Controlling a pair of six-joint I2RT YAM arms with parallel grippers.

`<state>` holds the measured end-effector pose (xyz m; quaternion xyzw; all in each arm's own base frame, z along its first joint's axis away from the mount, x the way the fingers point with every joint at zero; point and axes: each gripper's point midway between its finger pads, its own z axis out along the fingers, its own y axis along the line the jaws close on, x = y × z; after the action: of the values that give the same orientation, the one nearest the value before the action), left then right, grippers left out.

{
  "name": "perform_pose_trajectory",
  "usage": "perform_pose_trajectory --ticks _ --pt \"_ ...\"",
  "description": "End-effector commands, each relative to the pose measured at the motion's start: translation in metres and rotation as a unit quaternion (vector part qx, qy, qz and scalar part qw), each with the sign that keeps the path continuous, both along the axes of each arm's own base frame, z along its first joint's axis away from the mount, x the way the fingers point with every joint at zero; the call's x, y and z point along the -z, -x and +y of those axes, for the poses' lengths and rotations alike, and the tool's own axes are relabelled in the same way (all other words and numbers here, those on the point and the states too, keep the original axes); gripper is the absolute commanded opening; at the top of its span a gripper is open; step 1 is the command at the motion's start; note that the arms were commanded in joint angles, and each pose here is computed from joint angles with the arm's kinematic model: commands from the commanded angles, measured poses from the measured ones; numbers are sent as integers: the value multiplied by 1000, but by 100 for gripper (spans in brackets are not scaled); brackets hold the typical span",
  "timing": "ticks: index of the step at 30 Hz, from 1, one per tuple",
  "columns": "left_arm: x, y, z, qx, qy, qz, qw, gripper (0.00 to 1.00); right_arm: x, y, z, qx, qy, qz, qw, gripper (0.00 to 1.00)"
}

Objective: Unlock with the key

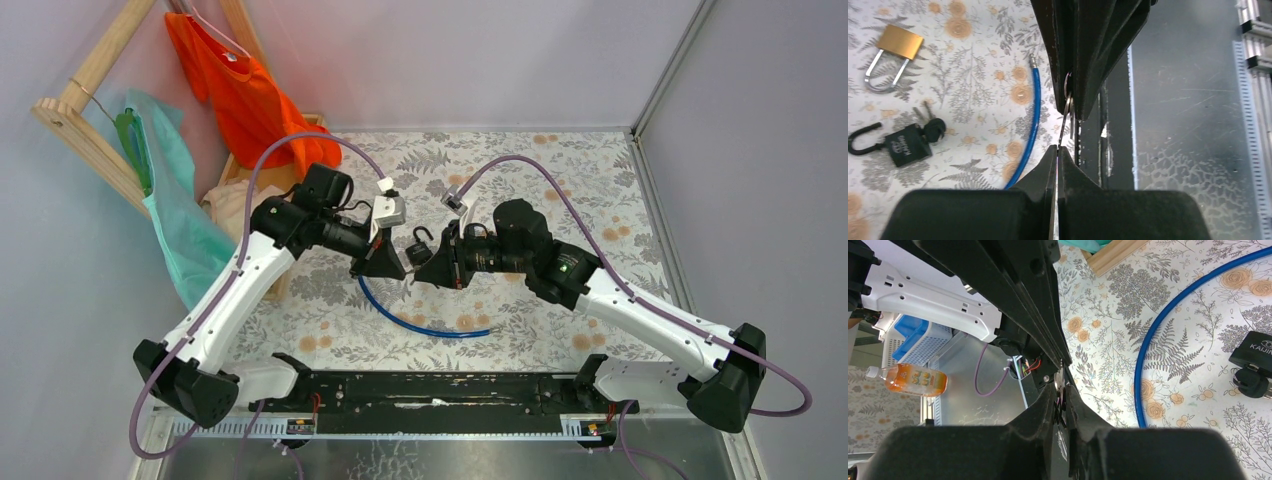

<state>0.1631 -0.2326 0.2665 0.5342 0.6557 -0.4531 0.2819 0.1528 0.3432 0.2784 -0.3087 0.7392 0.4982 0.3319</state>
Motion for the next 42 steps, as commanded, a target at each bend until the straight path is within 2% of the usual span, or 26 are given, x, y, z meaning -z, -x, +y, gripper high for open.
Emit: perform_pose_trajectory --ticks 1,3,7,12,16,19,25,29,31,40,41,42 --pt "-3 -20 12 -20 -39 -75 996 0 -18 9 0 -20 -28 -12 999 15" --pt "-2 -18 12 -17 -43 -65 997 0 -21 11 0 -25 -34 -14 999 12" --pt "-3 -14 9 -11 -34 -42 998 0 -28 14 1 -35 -49 -19 998 0" --pt "-8 -10 4 -4 -18 -19 1000 1 -29 20 1 -49 -58 -16 997 0" --pt "-10 -1 2 13 1 -15 1000 44 -29 22 1 -50 -65 -12 997 0" --pt "-10 6 3 27 9 -34 999 61 -32 24 1 -53 -71 -10 996 0" --pt "-13 11 -1 39 16 -27 999 63 -31 24 4 -59 -70 -4 996 0" --pt "-14 9 -6 37 15 -25 999 61 -31 21 6 -54 -68 -3 996 0" --pt "-15 7 -7 34 13 -32 999 57 -30 21 5 -52 -66 -4 996 0" --pt "-14 -9 -7 11 -12 -70 997 1 -29 16 7 -40 -62 7 997 0" --pt "-13 -11 -6 8 -20 -82 996 0 -30 17 8 -42 -63 11 997 7" --pt "-13 -15 -4 1 -29 -97 995 0 -31 18 9 -44 -64 14 997 22"
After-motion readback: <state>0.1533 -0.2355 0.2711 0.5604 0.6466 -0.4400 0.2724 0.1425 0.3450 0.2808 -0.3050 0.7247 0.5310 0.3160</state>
